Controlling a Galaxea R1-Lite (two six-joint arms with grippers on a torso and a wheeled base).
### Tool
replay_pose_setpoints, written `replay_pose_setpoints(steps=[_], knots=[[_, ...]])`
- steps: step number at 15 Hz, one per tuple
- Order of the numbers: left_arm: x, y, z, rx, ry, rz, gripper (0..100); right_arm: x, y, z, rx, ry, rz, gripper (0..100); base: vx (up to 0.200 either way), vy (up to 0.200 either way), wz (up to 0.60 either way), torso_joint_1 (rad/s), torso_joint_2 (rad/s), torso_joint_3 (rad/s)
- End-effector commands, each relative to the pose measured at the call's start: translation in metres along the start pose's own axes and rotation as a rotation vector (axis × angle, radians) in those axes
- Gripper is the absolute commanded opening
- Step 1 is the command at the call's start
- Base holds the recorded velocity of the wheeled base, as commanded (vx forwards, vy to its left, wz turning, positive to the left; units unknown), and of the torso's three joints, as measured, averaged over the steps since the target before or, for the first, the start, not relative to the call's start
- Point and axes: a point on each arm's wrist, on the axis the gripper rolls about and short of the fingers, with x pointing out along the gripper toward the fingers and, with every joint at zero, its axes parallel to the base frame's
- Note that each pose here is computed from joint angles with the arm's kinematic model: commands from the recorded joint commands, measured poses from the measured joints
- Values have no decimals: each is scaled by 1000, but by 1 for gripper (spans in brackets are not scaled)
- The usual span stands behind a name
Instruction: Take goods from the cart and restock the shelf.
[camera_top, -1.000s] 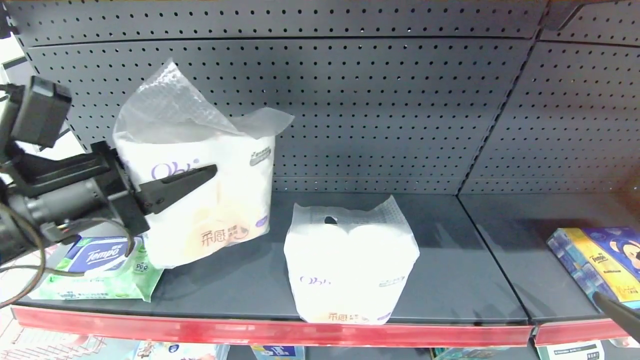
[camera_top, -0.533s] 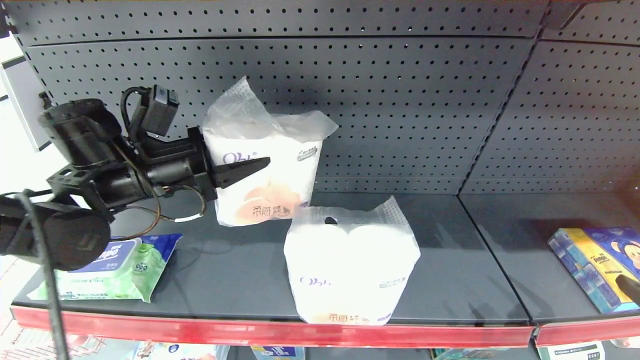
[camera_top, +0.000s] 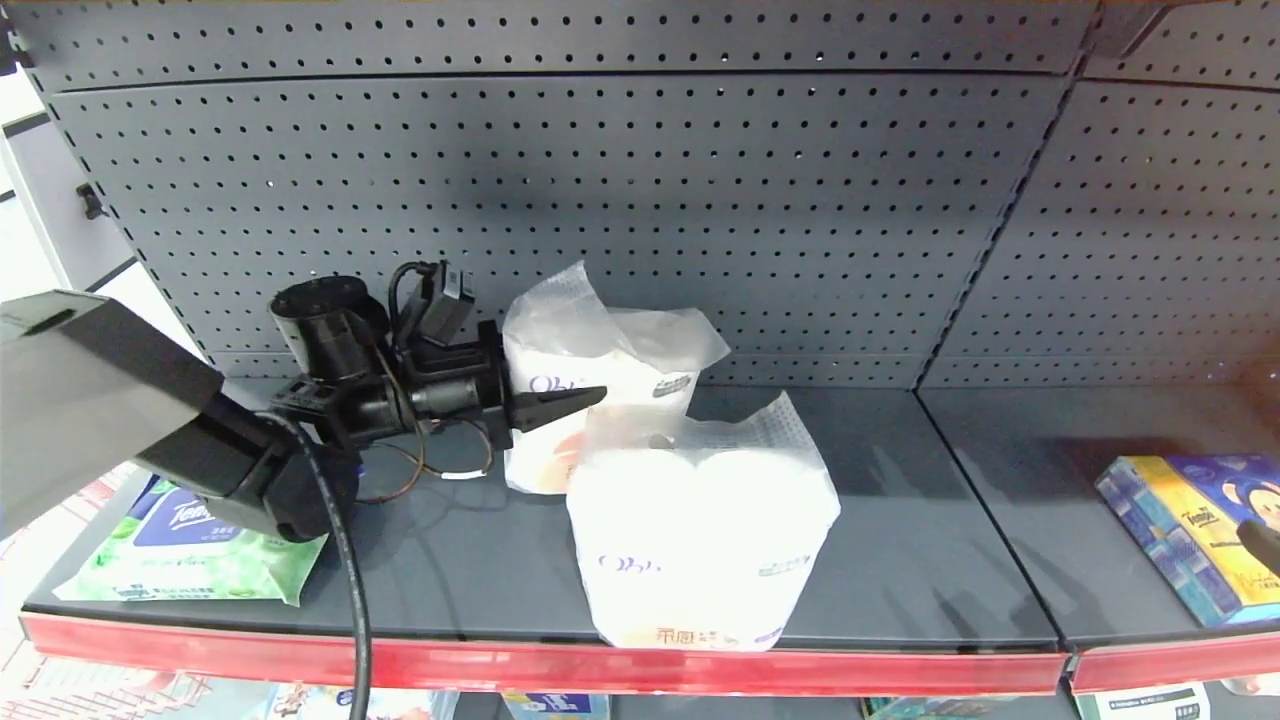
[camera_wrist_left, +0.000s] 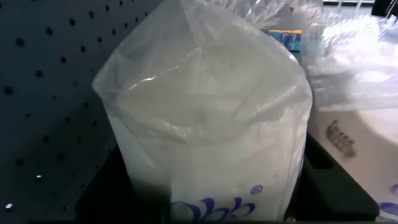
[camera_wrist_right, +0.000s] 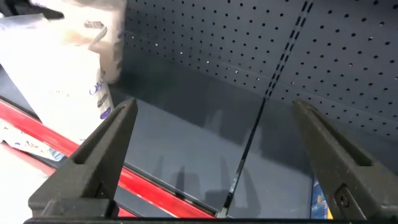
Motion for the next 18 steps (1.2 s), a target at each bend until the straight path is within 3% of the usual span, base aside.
replay_pose_setpoints(steps=[1, 4, 7, 12, 18], knots=[[7, 8, -18, -23, 11, -5, 0, 1, -1, -1, 6, 7, 1, 100, 0, 0, 0, 0, 0, 0], [16, 10, -20, -35, -4, -21, 0, 2, -1, -1, 9, 10, 3, 100, 0, 0, 0, 0, 0, 0], [24, 23, -22, 3, -40, -43, 0, 2, -1, -3, 12, 14, 4, 100, 0, 0, 0, 0, 0, 0], [29, 28, -34, 10, -45, -78, 0, 2, -1, -2, 11, 13, 2, 100, 0, 0, 0, 0, 0, 0], [31, 28, -43, -19, -43, -81, 0, 3, -2, -4, 17, 20, 0, 100, 0, 0, 0, 0, 0, 0]])
